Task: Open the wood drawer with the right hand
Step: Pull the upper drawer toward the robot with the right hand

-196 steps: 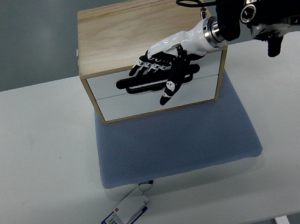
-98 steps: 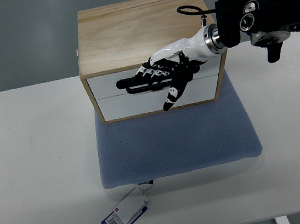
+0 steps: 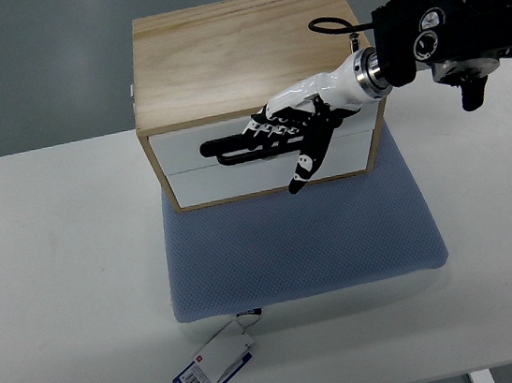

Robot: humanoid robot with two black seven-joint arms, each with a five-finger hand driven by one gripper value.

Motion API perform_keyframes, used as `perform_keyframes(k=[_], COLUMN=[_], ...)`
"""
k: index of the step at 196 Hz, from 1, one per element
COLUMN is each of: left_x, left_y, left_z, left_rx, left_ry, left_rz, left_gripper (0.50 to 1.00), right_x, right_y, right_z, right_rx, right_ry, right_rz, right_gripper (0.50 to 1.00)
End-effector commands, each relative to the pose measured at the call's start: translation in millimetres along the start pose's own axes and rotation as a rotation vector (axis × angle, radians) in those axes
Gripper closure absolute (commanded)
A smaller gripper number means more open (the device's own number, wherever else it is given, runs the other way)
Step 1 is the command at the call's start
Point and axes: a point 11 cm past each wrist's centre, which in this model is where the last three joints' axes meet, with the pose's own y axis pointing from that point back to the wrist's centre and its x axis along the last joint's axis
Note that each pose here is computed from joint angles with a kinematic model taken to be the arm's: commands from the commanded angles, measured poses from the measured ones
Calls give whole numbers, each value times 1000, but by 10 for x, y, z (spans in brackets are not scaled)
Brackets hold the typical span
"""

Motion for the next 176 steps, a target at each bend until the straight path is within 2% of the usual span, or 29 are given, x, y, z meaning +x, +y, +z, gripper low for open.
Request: perform_keyframes(k=[1, 95, 176], left_x=[0, 0, 0], left_y=[0, 0, 0], left_z=[0, 0, 0], left_rx=[0, 0, 0], left_ry=[-1, -1, -1], left_rz=[0, 0, 0], left_gripper=[500, 500, 500], right_x=[2, -71, -152], right_y=[12, 197, 175], right_z=[2, -111, -113], right_rx=[0, 29, 29], right_ry=[-1, -4, -6], right_rz=[-4, -123, -159], right_gripper=[570, 570, 570])
